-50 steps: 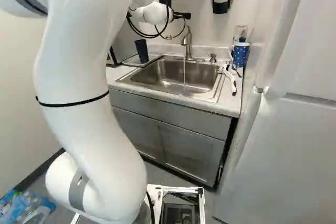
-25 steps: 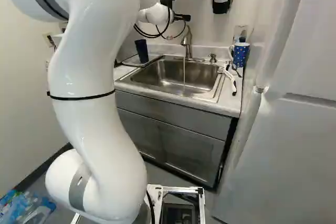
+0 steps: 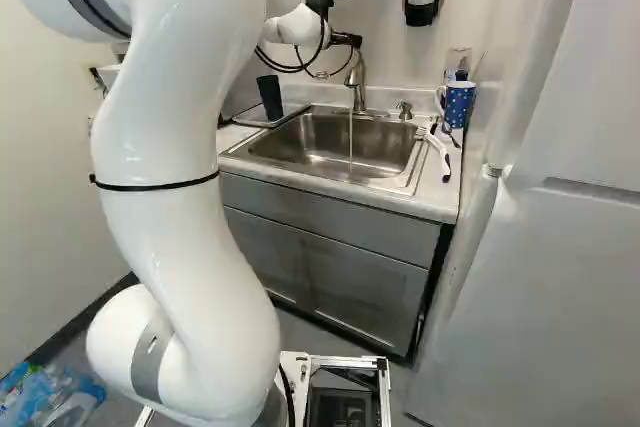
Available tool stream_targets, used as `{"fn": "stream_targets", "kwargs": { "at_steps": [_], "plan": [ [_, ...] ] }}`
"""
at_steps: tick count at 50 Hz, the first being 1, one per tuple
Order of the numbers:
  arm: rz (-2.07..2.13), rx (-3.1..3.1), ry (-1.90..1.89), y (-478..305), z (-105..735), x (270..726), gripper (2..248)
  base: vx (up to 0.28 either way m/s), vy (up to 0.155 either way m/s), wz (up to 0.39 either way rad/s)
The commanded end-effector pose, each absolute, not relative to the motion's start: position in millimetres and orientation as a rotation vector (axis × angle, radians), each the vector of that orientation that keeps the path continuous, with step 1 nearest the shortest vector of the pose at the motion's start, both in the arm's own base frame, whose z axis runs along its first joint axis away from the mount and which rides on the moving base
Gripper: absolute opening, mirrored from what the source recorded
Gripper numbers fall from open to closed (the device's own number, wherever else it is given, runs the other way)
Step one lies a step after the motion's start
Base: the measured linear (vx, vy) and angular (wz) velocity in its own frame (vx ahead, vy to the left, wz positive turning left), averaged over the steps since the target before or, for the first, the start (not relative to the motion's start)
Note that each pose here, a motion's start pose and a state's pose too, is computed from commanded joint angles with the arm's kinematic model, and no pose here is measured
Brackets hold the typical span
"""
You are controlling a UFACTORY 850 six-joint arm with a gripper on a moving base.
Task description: Rinse the cup and place it in the tray
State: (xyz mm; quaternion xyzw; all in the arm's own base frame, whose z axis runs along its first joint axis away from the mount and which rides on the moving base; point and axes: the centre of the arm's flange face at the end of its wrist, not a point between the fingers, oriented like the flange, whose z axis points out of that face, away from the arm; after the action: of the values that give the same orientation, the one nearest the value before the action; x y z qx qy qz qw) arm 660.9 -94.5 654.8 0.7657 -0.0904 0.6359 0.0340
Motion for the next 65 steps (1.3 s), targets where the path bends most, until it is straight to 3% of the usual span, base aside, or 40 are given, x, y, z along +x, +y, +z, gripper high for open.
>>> {"fn": "stream_targets", "kwargs": {
  "at_steps": [65],
  "plan": [
    [1.864,2.387,-0.341,-119.5,655.1,606.4,247,0.0,0.0,0.0]
  ]
}}
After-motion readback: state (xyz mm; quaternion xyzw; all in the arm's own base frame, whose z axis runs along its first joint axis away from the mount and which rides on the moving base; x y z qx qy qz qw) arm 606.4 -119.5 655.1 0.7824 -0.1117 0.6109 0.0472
